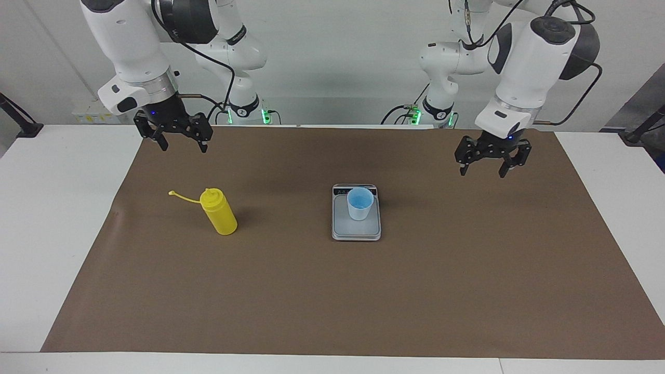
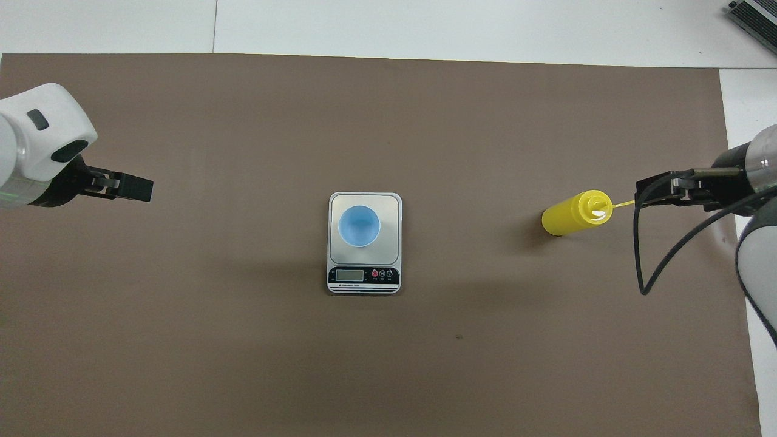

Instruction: Pour seasoning into cup on scale with both arms

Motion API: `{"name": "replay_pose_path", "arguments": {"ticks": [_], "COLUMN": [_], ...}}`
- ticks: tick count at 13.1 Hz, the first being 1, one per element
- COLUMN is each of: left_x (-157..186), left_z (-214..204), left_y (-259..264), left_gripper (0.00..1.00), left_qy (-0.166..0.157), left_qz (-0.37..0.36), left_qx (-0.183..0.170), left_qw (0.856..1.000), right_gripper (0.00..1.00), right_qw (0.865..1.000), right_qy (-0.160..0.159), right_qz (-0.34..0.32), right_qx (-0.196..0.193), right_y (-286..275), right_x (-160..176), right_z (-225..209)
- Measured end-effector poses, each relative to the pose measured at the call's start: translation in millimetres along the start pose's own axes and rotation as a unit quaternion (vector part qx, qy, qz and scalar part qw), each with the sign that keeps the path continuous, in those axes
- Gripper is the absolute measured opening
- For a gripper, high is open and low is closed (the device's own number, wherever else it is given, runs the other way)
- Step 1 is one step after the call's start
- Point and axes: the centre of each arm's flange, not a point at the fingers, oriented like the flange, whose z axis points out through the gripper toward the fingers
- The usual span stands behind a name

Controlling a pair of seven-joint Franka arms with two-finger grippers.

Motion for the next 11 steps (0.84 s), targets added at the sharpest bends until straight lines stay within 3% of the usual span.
{"name": "replay_pose_path", "arguments": {"ticks": [3, 11], "left_x": [-4.9, -11.5], "left_z": [-23.3, -23.3], "left_y": [-10.6, -15.9], "left_gripper": [1.00, 1.00], "left_qy": [-0.007, -0.029], "left_qz": [0.000, -0.021], "left_qx": [-0.010, -0.013], "left_qw": [1.000, 0.999], "right_gripper": [1.00, 1.00], "right_qw": [1.000, 1.000], "right_qy": [0.000, 0.000], "right_qz": [0.000, 0.000], "right_qx": [0.000, 0.000], "right_y": [0.0, 0.0], "right_x": [0.0, 0.0], "right_z": [0.0, 0.0]}}
